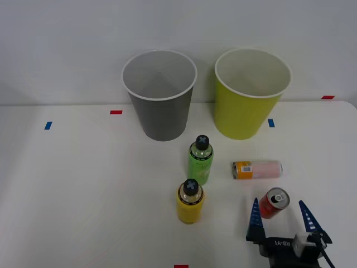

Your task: Put cans in the gray bin, plastic bottles in the light green bin

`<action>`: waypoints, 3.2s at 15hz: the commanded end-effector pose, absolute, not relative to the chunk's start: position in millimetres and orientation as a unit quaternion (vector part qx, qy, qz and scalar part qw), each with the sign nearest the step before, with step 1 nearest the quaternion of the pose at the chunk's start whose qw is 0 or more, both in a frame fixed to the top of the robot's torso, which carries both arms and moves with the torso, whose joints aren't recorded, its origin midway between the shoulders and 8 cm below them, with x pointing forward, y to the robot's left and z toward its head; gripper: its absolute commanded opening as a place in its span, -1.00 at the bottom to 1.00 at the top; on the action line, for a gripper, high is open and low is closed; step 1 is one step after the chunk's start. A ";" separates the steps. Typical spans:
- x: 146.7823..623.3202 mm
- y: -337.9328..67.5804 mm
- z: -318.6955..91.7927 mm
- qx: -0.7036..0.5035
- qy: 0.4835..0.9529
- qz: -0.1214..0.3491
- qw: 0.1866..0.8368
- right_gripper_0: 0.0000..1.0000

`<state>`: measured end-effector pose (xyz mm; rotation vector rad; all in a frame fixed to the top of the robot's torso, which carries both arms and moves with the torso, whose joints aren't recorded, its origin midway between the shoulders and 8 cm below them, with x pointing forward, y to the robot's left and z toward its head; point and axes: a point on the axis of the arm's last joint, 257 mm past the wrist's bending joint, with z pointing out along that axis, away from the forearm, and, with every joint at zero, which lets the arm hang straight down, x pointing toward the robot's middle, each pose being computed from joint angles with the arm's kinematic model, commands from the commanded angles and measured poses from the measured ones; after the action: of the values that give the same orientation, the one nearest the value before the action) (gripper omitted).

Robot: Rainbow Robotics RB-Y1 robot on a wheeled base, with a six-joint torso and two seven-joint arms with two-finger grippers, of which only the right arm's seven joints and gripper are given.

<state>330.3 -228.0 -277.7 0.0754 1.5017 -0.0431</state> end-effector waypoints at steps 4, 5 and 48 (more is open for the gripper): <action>341.6 -225.3 -280.3 0.035 0.689 0.001 0.724 1.00; 344.5 -224.6 -278.0 0.030 0.687 -0.001 0.726 1.00; 364.6 -207.1 -152.9 0.014 0.632 0.066 0.772 -1.00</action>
<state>358.1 -213.0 -167.4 0.0088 1.3932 0.0900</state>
